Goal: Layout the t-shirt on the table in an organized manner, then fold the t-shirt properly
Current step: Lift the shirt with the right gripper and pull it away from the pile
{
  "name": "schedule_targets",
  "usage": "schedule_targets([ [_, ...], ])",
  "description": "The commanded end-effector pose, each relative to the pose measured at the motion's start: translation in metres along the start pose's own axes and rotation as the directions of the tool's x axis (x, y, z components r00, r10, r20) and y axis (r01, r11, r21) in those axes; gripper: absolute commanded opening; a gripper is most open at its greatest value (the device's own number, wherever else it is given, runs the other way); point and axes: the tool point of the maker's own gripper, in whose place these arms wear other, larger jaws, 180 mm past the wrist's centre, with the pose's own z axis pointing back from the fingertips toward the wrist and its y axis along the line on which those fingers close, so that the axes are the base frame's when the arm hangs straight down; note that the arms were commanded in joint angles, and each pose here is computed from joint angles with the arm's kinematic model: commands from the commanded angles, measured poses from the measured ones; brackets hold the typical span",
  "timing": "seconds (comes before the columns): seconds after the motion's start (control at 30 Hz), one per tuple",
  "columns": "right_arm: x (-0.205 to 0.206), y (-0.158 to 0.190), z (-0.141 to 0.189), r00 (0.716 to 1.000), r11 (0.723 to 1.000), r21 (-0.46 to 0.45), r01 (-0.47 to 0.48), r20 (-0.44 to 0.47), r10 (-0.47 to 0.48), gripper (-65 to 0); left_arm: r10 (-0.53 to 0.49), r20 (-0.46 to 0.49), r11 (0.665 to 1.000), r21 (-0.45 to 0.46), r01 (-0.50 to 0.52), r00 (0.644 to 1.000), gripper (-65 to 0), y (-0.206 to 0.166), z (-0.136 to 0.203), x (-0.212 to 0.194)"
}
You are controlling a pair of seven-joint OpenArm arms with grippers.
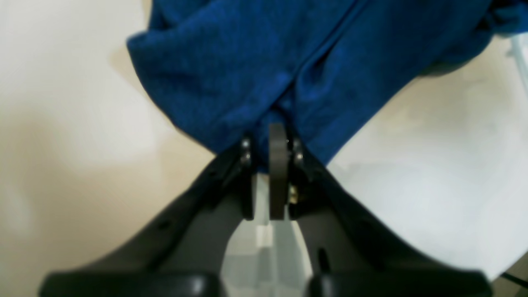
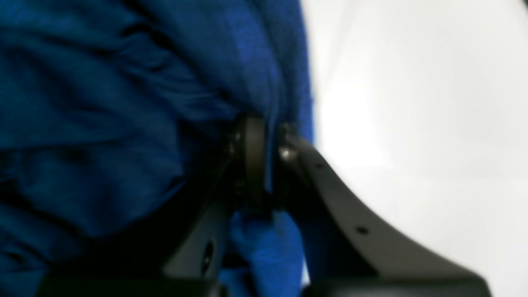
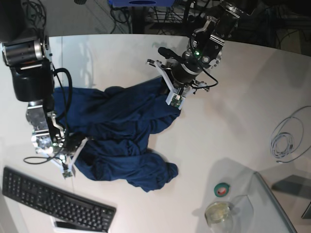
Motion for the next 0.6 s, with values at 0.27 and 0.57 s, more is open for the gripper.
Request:
schedule_targets([
  [0.27, 0.031, -0.078, 0.028, 0.993, 0.989, -0.123, 0.087, 0.093, -0.075, -65.0, 0.087, 0.042, 0.986, 0.137, -0.092, 0.995, -60.9, 0.056, 0.017, 0.000],
  [0.57, 0.006, -0.116, 0.035, 0.997, 0.978, -0.195, 0.074, 0.052, -0.065, -65.0, 0.071, 0.149, 0.986, 0.139, -0.092, 0.986, -60.9, 0.055, 0.038, 0.035],
])
